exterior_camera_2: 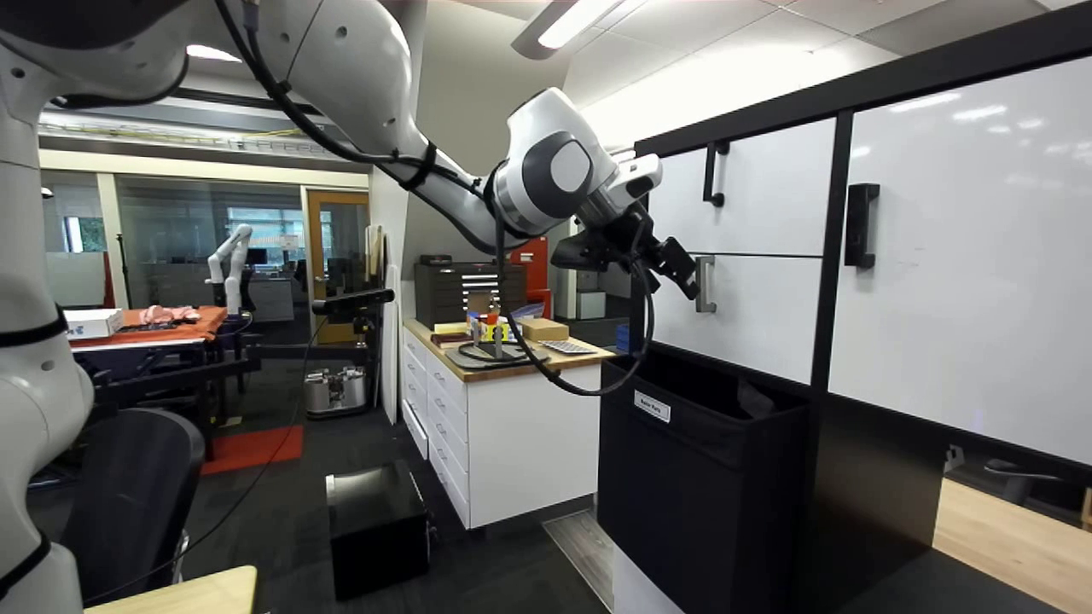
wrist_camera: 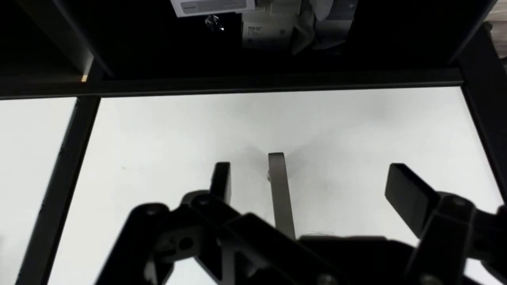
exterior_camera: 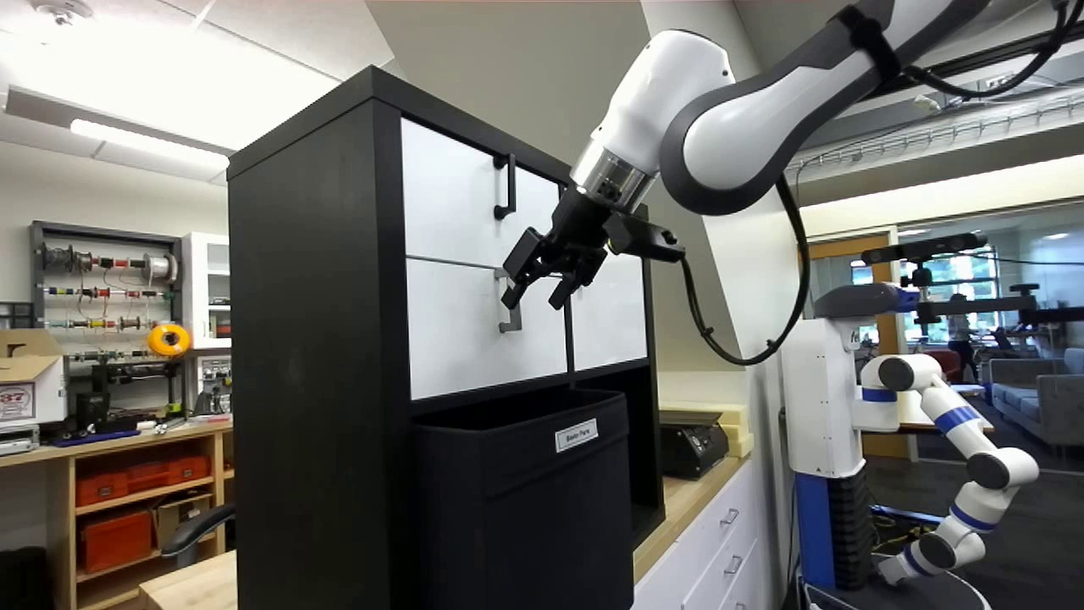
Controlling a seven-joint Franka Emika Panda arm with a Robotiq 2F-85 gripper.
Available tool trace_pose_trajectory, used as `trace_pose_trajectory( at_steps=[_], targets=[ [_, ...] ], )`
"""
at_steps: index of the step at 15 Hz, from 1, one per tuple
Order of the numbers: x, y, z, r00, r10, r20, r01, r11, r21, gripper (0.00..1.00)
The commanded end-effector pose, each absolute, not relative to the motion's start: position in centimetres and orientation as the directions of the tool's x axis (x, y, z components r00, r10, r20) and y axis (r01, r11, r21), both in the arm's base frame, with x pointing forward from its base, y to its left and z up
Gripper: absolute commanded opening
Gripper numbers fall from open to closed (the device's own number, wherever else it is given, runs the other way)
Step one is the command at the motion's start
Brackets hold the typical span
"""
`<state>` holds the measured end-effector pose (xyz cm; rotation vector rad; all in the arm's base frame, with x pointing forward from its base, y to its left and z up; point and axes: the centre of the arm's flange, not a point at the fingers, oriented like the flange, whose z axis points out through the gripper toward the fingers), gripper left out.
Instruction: Open the bottom left drawer of the cabinet
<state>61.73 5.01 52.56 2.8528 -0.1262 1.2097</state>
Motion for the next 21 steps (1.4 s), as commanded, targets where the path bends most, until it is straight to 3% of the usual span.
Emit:
trace_pose_trajectory(
  at_steps=[1,6,7,8,12,19,21],
  targets=[
    [63.0,4.8,53.3,0.641,-0.019,0.767,-0.073,-0.997,0.036,1.0],
    [64.0,4.0,53.6,0.614,0.029,0.789,-0.055,-0.995,0.078,1.0],
    [64.1,3.8,53.4,0.615,0.03,0.788,-0.05,-0.996,0.077,0.92],
    [64.3,3.6,53.3,0.615,0.03,0.788,-0.047,-0.996,0.074,0.74],
    [65.1,3.5,52.0,0.603,0.025,0.797,-0.036,-0.998,0.059,0.47],
    [65.1,3.3,51.3,0.586,0.021,0.81,-0.032,-0.998,0.049,0.03],
    [65.0,3.0,51.2,0.591,0.019,0.807,-0.041,-0.998,0.054,0.01]
  ],
)
